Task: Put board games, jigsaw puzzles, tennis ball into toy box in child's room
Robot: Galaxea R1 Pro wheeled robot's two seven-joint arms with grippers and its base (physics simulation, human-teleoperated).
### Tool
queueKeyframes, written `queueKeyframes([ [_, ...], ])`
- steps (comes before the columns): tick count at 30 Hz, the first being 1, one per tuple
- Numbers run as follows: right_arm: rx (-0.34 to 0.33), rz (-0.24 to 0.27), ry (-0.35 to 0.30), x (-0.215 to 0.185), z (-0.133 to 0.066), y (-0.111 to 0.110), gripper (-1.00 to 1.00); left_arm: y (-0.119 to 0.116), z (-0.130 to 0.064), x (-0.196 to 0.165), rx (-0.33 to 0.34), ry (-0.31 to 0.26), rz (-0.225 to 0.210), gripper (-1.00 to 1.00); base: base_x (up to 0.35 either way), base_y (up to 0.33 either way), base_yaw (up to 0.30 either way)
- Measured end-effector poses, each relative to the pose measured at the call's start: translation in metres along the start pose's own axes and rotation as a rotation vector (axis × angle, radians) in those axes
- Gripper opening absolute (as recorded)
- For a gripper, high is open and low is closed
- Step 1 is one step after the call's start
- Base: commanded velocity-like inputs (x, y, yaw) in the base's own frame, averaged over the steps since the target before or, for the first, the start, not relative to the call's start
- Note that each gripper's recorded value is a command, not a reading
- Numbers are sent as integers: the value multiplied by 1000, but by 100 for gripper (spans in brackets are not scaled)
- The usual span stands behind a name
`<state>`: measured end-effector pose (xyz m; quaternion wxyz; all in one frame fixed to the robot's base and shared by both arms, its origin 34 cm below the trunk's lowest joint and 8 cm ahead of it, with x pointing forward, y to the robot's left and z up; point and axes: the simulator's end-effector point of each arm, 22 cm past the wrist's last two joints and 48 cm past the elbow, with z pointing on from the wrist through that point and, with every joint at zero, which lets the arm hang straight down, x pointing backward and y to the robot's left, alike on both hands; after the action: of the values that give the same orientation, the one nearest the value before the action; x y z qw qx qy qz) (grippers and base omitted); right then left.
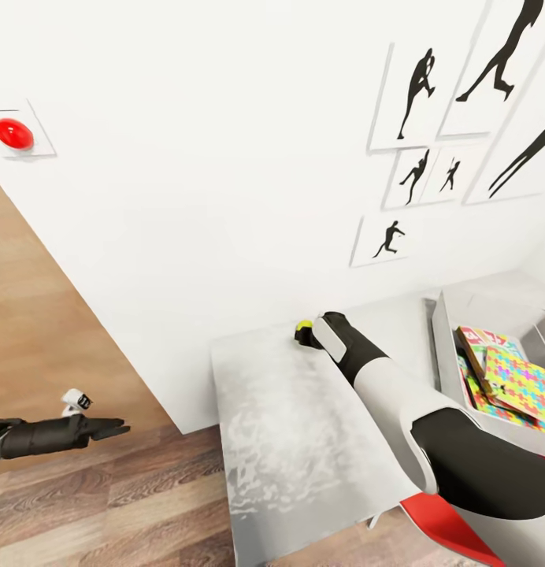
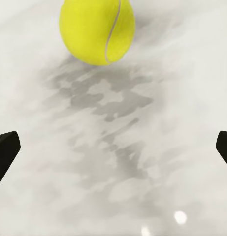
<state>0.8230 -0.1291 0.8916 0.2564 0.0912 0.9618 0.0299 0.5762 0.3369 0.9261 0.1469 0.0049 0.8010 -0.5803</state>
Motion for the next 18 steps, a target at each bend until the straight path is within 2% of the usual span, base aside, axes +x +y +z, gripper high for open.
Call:
queueKeyframes([
  [7, -6, 0, 1, 1, 4, 3, 100, -33, 6, 19, 77, 100, 65, 100, 0, 0, 0],
  [18, -8, -2, 12, 5, 12, 5, 100, -34, 3, 27, 86, 121, 62, 100, 0, 0, 0],
])
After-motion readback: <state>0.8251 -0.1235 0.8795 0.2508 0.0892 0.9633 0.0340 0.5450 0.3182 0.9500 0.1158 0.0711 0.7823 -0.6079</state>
